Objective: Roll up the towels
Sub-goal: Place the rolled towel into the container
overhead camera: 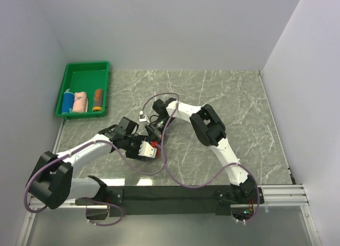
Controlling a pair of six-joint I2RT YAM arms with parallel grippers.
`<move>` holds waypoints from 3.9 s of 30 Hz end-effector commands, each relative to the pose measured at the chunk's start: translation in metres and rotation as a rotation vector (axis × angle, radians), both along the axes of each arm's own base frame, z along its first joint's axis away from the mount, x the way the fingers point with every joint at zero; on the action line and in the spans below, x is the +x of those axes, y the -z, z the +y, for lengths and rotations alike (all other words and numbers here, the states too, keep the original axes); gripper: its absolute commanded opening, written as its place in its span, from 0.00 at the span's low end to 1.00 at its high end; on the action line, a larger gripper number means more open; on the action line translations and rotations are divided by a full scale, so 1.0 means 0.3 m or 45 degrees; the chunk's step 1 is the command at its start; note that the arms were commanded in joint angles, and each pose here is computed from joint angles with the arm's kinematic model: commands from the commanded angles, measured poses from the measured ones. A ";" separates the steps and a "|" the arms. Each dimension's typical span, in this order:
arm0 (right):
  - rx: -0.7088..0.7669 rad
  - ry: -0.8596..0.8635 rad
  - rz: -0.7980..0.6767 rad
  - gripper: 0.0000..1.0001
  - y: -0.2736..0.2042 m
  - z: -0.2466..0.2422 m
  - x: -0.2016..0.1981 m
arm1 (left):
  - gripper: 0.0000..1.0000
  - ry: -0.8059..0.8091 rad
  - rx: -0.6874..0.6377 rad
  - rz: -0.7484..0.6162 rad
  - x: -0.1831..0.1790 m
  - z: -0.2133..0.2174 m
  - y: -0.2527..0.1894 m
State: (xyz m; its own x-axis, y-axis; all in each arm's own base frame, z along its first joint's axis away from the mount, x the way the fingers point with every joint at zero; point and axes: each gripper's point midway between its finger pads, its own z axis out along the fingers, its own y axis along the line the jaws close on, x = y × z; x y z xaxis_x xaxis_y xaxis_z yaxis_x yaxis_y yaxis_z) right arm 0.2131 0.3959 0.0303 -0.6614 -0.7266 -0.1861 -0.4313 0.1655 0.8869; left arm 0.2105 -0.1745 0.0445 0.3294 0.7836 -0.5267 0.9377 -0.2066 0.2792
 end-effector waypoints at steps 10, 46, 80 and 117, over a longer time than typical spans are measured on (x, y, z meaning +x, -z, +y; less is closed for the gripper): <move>-0.331 -0.106 -0.121 0.00 0.343 -0.130 -0.024 | 0.49 0.004 0.112 0.068 -0.032 0.016 0.140; -0.359 0.417 -0.322 0.98 -0.150 -0.511 0.246 | 0.00 -2.120 -0.609 0.289 0.815 0.878 -0.549; -0.379 0.420 -0.233 0.99 -0.102 -0.523 0.255 | 0.00 -2.515 -0.134 0.002 0.964 1.005 -0.116; -0.355 0.430 -0.227 1.00 -0.133 -0.528 0.256 | 0.49 -2.548 -0.098 0.270 0.897 1.049 -0.105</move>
State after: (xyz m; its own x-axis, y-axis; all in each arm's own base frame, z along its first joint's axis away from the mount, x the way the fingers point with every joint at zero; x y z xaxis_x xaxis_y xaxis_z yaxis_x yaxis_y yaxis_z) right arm 0.2846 0.2358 0.0552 -0.8477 -0.5193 -0.1085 -0.4375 0.5686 0.6967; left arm 0.4832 0.1354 0.0470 -0.8796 -0.1249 -0.4590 -0.1909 0.9765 0.1001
